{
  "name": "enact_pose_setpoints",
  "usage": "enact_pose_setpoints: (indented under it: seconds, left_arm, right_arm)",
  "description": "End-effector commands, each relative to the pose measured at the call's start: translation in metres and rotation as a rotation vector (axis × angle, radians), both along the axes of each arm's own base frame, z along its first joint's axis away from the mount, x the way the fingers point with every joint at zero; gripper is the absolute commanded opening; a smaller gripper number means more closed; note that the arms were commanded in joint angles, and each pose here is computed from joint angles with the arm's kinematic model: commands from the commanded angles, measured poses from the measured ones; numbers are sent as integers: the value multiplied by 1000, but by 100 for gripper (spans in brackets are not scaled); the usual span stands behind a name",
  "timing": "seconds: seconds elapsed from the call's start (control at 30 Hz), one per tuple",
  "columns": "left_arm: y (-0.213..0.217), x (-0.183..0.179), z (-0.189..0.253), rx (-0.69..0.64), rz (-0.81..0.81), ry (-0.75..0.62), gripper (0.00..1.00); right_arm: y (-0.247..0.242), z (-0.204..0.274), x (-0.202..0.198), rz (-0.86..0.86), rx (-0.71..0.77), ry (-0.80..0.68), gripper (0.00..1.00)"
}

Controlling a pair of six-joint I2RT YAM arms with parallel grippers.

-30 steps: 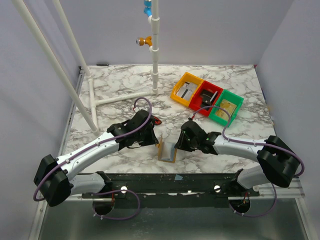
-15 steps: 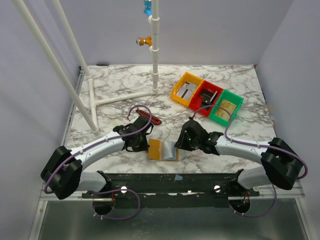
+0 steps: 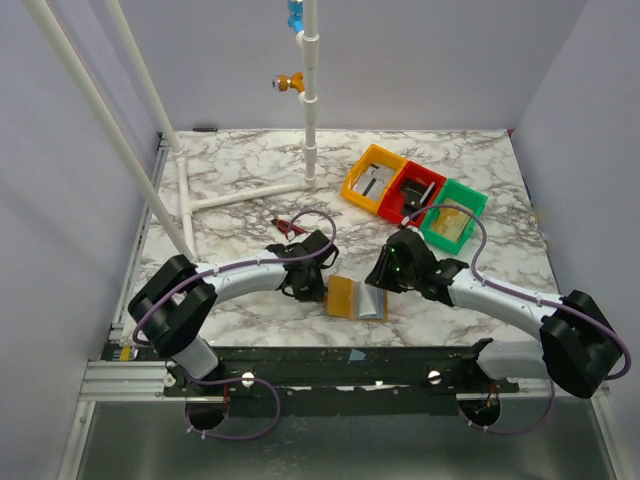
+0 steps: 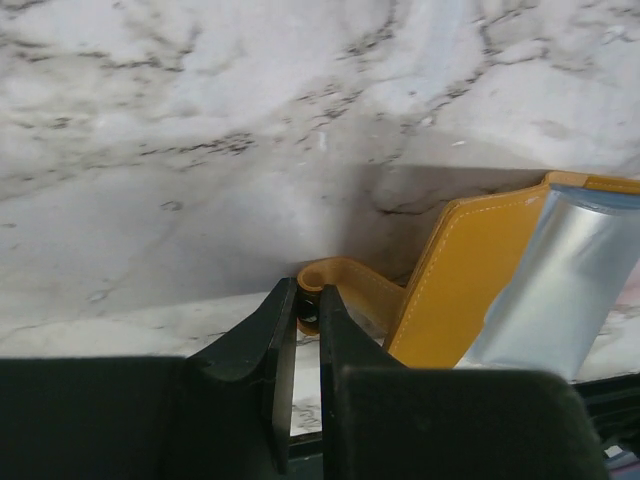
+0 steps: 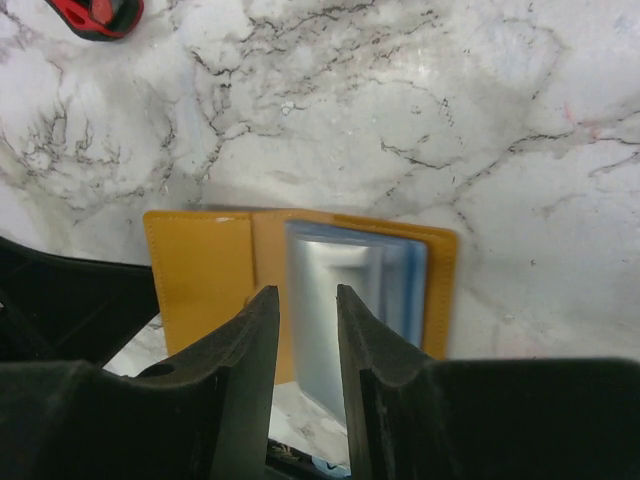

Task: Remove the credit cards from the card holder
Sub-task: Open the card holder at the center of the board.

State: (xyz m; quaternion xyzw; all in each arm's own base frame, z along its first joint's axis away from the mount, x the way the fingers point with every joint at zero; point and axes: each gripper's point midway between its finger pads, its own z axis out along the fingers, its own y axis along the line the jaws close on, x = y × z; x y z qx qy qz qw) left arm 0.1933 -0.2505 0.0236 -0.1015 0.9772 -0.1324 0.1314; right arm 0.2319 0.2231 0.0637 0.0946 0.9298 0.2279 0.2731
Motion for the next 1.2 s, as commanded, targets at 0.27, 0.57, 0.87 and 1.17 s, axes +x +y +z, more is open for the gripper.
enact_pose_setpoints:
  seconds: [0.27, 0.57, 0.87, 1.17]
  left_arm:
    - [12, 3, 20, 17, 0, -84, 14]
    - [8, 11, 63, -58, -100, -228, 65]
    - [-15, 14, 104, -186, -212, -318, 51]
    - [-72, 13, 128, -331, -342, -317, 14]
  right_arm:
    - [-5, -17, -21, 39, -14, 79, 33]
    - [-4, -12, -33, 60, 12, 112, 34]
    - [-11, -16, -40, 24, 6, 142, 30]
    - [-14, -22, -39, 2, -4, 141, 27]
